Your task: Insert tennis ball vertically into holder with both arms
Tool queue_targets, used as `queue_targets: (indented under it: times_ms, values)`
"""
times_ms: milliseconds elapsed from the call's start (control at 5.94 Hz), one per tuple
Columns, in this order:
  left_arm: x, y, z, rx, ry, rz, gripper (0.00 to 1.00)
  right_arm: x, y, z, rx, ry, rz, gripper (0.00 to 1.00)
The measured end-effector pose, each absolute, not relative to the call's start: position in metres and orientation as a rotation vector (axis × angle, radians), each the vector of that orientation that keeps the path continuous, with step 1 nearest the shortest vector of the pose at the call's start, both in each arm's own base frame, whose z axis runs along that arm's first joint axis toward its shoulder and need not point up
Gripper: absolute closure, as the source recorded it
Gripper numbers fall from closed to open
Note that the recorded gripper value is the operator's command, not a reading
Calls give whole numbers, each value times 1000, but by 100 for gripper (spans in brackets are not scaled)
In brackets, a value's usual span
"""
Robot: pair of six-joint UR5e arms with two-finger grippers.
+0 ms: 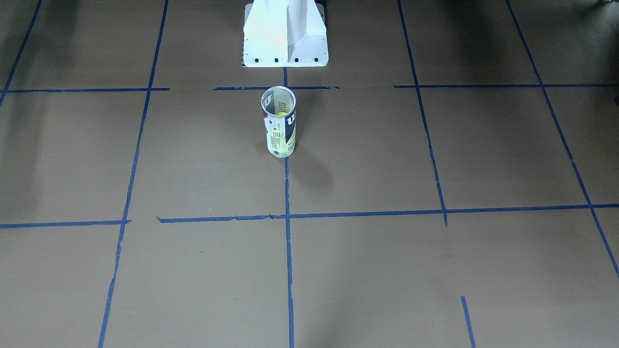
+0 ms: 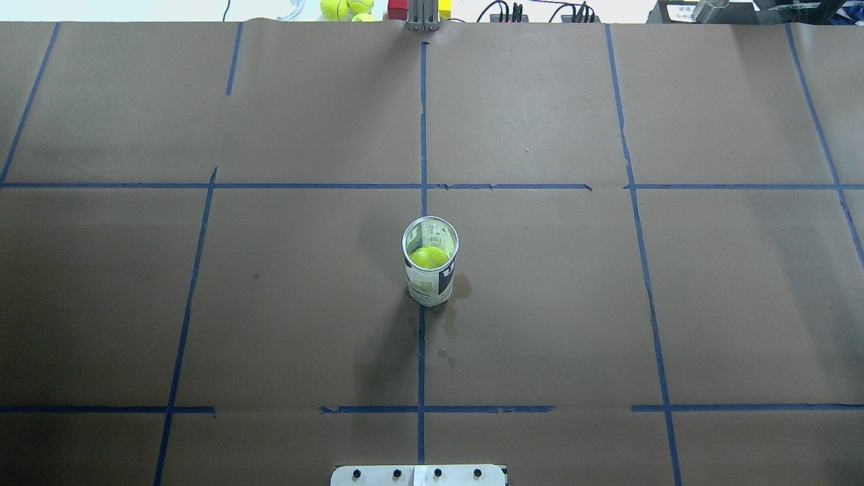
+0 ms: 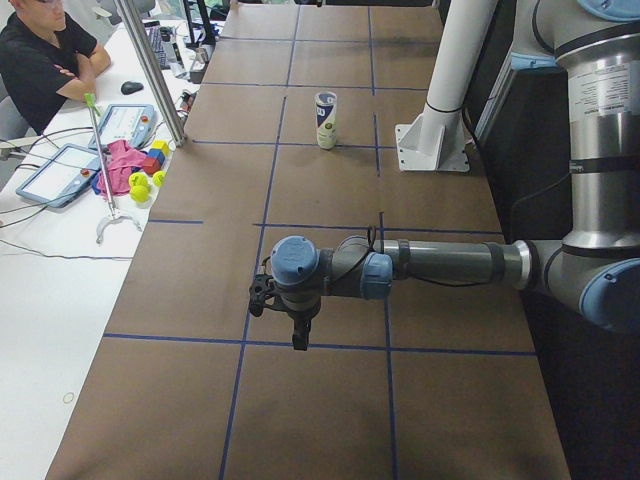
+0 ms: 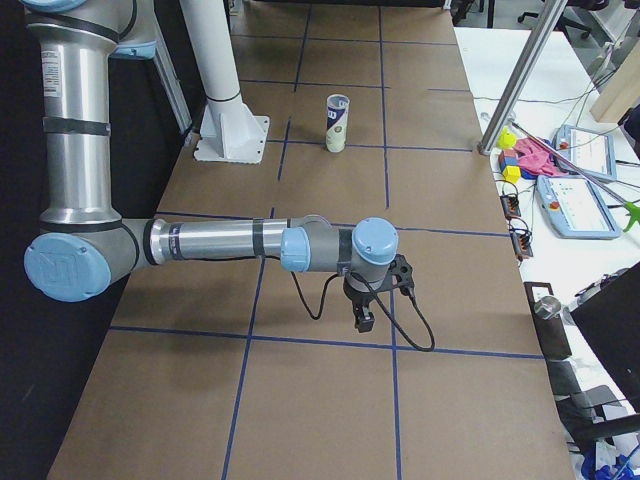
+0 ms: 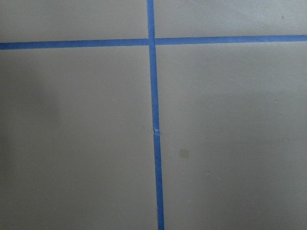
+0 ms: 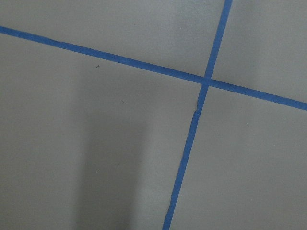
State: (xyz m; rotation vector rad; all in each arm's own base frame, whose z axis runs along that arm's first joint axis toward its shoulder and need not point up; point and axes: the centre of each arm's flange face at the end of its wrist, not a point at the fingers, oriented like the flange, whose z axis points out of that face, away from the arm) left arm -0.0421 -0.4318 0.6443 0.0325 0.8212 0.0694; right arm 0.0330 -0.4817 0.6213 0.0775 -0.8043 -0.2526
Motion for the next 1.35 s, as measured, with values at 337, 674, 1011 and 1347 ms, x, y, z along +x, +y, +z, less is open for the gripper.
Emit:
queue_targets:
  times_ms: [337, 674, 1011, 1347]
  values:
    - [-45, -427, 637, 66, 789, 80, 0, 30, -486, 625, 67, -804, -250, 0]
    - [-47, -421, 628, 76, 785, 78, 0, 25, -485, 639, 41, -807, -249, 0]
    - [-46, -421, 625, 81, 785, 83, 0, 25, -482, 648, 25, -806, -245, 0]
    - [-45, -421, 624, 82, 784, 90, 0, 25, -480, 650, 22, -809, -244, 0]
